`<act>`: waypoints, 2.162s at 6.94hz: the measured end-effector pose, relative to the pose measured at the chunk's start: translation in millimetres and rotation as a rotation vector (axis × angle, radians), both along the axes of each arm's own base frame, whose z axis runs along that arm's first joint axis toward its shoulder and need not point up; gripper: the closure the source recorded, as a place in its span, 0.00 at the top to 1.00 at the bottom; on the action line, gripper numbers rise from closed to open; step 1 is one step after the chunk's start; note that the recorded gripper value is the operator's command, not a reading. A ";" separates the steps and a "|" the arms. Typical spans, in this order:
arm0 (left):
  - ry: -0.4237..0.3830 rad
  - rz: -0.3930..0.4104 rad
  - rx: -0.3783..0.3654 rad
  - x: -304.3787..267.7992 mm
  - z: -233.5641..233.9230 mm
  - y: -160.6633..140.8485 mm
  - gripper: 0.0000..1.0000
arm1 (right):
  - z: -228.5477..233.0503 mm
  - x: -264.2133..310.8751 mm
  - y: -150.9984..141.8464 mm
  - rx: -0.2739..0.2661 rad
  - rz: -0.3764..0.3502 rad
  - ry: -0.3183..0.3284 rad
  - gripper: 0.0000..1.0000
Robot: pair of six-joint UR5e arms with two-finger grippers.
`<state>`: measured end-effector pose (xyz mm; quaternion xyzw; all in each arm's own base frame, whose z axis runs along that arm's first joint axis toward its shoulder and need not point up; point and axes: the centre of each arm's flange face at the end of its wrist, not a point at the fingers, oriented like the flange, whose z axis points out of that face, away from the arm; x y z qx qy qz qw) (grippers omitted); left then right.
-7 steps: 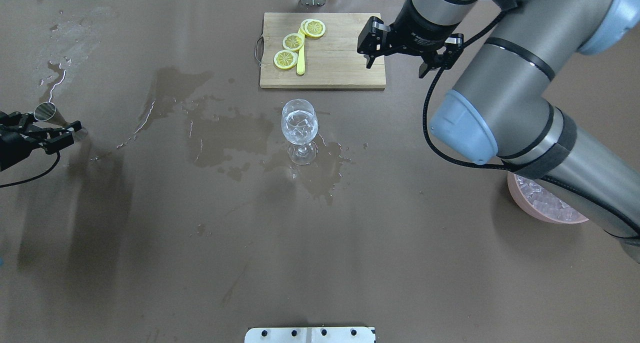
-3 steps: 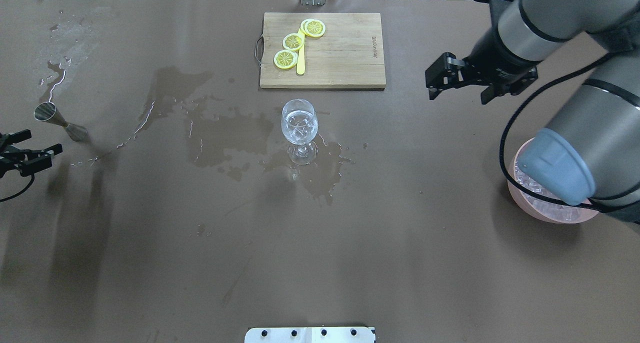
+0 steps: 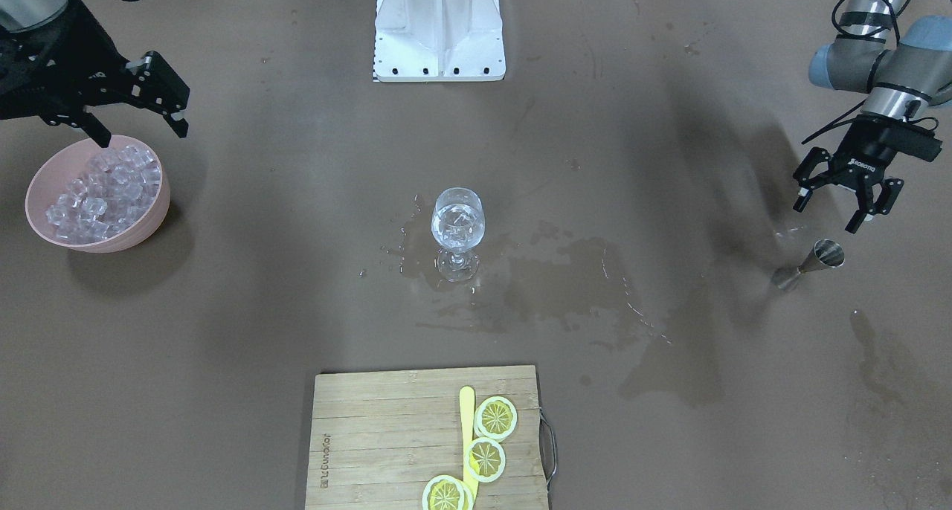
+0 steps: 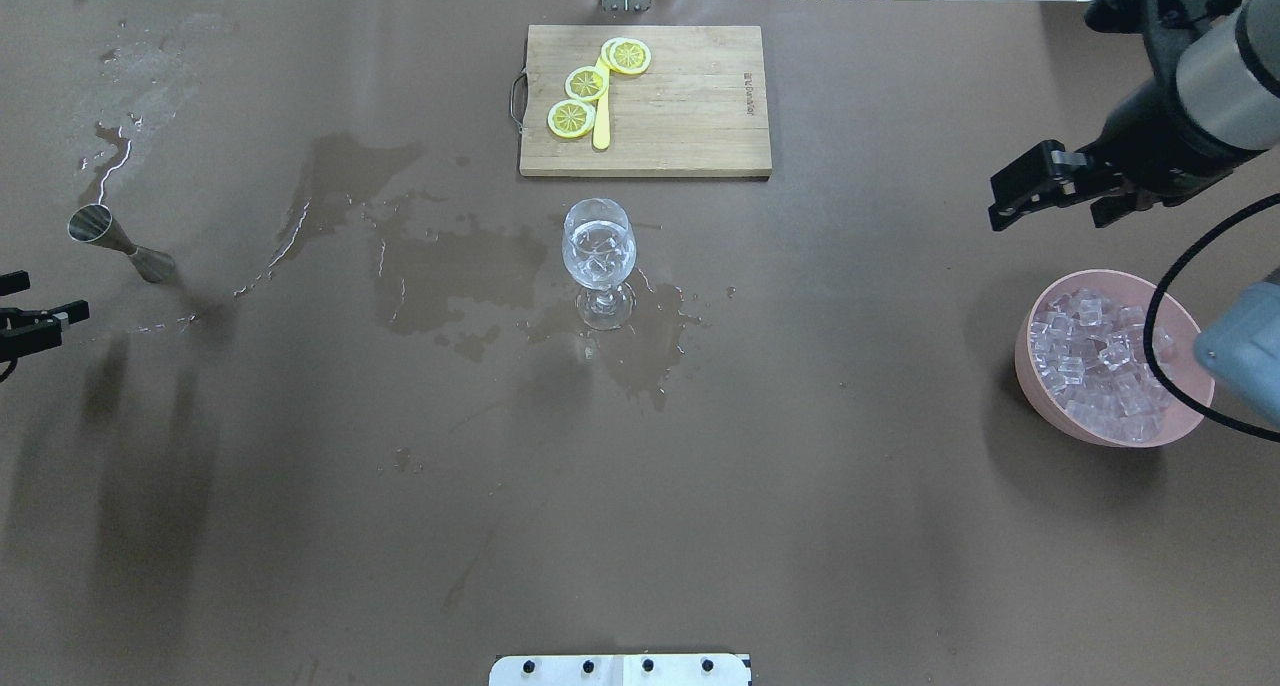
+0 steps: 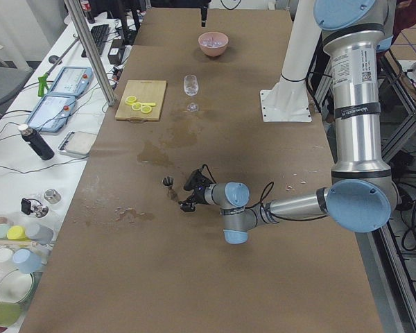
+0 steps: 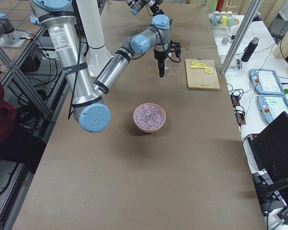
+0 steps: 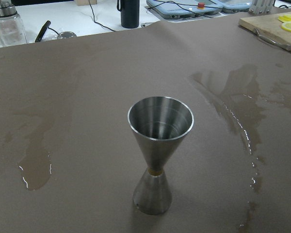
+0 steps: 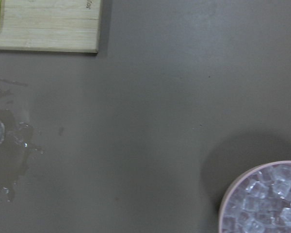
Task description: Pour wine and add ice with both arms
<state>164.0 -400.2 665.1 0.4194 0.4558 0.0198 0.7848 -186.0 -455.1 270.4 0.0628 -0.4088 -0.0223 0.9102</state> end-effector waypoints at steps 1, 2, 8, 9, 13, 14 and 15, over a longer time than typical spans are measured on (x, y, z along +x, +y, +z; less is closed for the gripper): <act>0.004 0.023 -0.055 -26.6 -4.3 -15.9 0.99 | 20.6 22.4 -1.7 0.030 -0.028 0.024 1.00; 0.012 0.040 -0.123 -54.5 -14.0 -37.5 0.99 | 45.8 50.3 -7.7 0.057 -0.051 0.052 1.00; -0.026 0.004 -0.513 -166.8 -38.8 -133.1 0.99 | 238.0 187.6 -95.8 -0.068 -0.086 0.161 1.00; -0.053 -0.006 -0.566 -186.4 -48.0 -140.9 0.99 | 258.1 200.4 -101.6 -0.098 -0.085 0.127 1.00; -0.148 0.027 -0.645 -224.6 -132.4 -146.0 0.99 | 312.6 216.2 -88.7 -0.144 -0.071 0.046 1.00; -0.161 0.039 -0.642 -226.9 -145.9 -140.7 0.99 | 321.4 219.1 -82.9 -0.152 -0.065 0.045 1.00; -0.172 0.052 -0.632 -228.1 -152.1 -135.7 0.99 | 323.4 225.4 -78.9 -0.154 -0.052 0.044 1.00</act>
